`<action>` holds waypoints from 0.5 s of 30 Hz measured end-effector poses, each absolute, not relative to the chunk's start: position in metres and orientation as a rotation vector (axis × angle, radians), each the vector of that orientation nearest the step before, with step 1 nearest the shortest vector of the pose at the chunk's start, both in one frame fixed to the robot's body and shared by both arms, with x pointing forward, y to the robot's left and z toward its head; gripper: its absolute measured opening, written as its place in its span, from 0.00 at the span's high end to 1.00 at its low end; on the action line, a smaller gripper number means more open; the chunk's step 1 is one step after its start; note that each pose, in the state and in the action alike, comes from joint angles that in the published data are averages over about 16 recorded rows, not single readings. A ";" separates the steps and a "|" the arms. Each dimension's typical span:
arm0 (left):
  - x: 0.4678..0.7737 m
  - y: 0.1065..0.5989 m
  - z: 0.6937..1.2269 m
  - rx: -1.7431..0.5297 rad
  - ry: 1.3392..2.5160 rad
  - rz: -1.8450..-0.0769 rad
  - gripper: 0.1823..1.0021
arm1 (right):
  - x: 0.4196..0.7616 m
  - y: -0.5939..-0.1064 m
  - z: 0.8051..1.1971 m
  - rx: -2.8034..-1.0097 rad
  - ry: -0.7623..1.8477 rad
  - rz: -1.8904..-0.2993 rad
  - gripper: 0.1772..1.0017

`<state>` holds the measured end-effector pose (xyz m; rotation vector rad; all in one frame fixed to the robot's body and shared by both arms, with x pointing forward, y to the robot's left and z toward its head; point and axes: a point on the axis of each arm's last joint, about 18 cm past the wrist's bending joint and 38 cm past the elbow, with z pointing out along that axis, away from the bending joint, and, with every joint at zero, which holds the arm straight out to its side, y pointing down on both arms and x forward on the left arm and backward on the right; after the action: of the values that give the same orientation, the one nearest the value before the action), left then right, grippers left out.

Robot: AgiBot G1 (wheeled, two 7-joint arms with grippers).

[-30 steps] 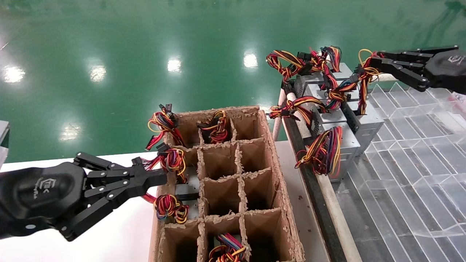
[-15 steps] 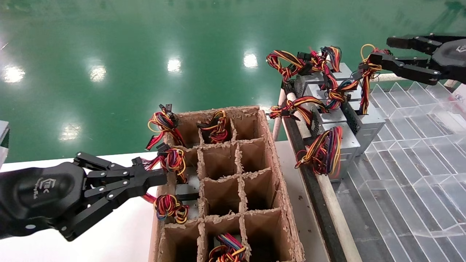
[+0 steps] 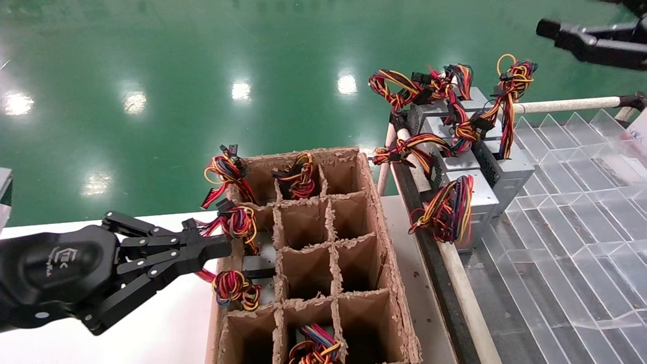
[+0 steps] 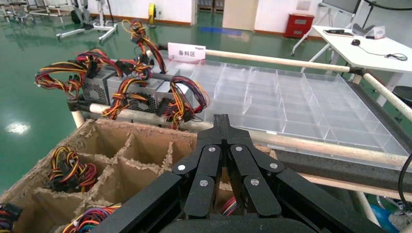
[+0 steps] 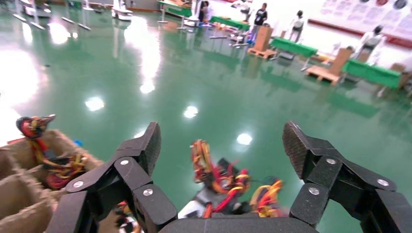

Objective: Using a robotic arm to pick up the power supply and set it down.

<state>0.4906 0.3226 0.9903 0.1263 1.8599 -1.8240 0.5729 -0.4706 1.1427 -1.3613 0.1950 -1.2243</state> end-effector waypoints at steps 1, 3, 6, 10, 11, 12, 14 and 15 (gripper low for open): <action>0.491 0.323 0.990 0.126 1.860 -1.824 0.99 | 0.573 -0.468 1.141 -1.360 0.188 -1.214 0.20; 0.491 0.323 0.990 0.126 1.860 -1.824 0.99 | 0.574 -0.463 1.137 -1.360 0.175 -1.189 0.15; 0.491 0.323 0.990 0.126 1.860 -1.824 0.99 | 0.576 -0.452 1.130 -1.371 0.154 -1.143 0.11; 0.491 0.323 0.990 0.126 1.860 -1.824 0.99 | 0.578 -0.436 1.118 -1.387 0.122 -1.076 0.06; 0.491 0.323 0.990 0.126 1.860 -1.824 0.99 | 0.578 -0.432 1.115 -1.390 0.114 -1.059 0.05; 0.491 0.323 0.990 0.126 1.860 -1.824 0.99 | 0.578 -0.429 1.112 -1.394 0.106 -1.043 0.05; 0.491 0.323 0.990 0.126 1.860 -1.824 0.99 | 0.578 -0.421 1.106 -1.401 0.090 -1.012 0.03; 0.491 0.323 0.990 0.126 1.860 -1.824 0.98 | 0.578 -0.417 1.103 -1.404 0.082 -0.996 0.02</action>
<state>0.4906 0.3226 0.9903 0.1263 1.8599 -1.8240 0.5777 -0.4174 1.1034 -1.4043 0.0825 -0.9960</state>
